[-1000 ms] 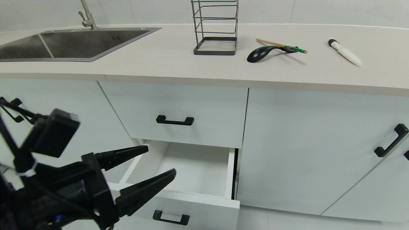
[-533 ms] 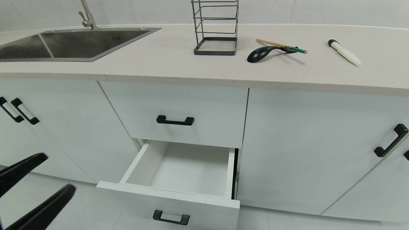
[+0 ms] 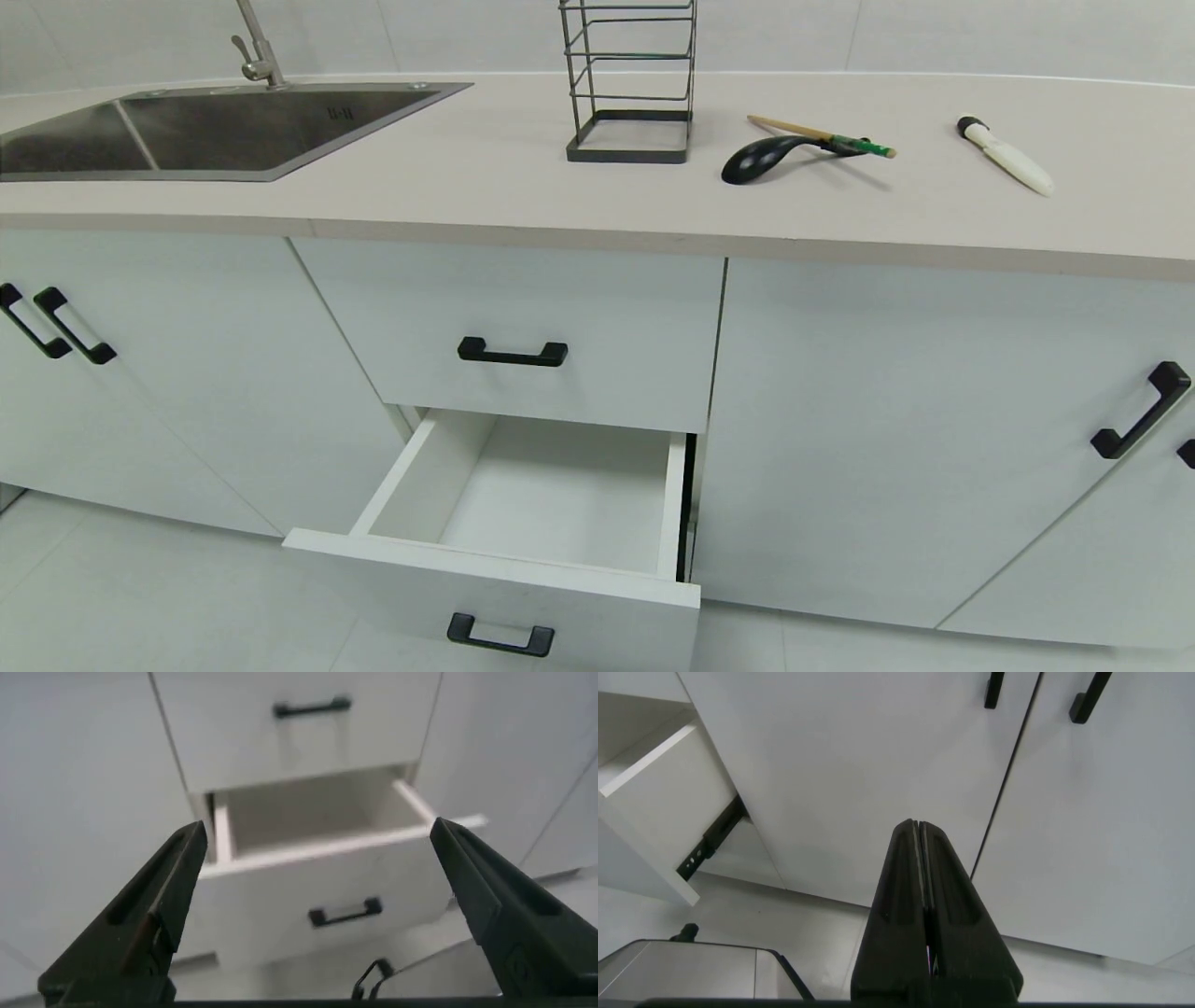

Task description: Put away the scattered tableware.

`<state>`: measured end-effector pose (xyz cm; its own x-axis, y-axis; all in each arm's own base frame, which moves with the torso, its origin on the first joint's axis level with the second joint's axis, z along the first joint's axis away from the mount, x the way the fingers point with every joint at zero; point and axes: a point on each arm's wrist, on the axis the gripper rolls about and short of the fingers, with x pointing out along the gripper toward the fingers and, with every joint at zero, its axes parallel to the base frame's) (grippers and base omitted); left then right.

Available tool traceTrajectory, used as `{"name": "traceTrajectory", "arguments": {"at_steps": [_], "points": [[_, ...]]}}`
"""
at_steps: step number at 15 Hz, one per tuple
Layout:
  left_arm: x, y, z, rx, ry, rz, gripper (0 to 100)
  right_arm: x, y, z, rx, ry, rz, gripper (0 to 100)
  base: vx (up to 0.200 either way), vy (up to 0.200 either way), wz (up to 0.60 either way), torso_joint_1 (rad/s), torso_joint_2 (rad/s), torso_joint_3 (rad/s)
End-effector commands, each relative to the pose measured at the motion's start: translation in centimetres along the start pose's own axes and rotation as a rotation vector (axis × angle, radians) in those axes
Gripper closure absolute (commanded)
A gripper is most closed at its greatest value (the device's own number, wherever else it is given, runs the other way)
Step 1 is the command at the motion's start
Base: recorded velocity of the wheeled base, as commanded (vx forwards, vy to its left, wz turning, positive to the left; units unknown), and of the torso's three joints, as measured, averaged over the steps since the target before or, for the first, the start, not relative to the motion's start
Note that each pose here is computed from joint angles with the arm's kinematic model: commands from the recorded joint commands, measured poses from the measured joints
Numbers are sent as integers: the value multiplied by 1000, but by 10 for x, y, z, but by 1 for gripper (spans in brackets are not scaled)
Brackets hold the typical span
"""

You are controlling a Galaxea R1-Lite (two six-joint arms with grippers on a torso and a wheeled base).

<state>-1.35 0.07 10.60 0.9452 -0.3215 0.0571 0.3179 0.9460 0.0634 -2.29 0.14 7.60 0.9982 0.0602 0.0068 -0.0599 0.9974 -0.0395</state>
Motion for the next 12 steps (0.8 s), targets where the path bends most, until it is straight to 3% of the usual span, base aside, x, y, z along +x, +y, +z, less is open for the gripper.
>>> {"name": "traceTrajectory", "arguments": {"at_steps": [1,2,5,7,12], "points": [[-3,-1,-22,-5,99,81,0,0,0,0,-1,1,0,100,0,0,0,0,0,0],[-4,-2,-28,-25,161,134,0,0,0,0,-1,1,1,100,0,0,0,0,0,0],[-4,-2,-28,1,164,235,0,0,0,0,-1,1,1,100,0,0,0,0,0,0],[-10,-5,-29,20,77,345,0,0,0,0,-1,1,1,100,0,0,0,0,0,0],[-11,-5,-30,-10,76,363,0,0,0,0,-2,1,1,100,0,0,0,0,0,0]]}}
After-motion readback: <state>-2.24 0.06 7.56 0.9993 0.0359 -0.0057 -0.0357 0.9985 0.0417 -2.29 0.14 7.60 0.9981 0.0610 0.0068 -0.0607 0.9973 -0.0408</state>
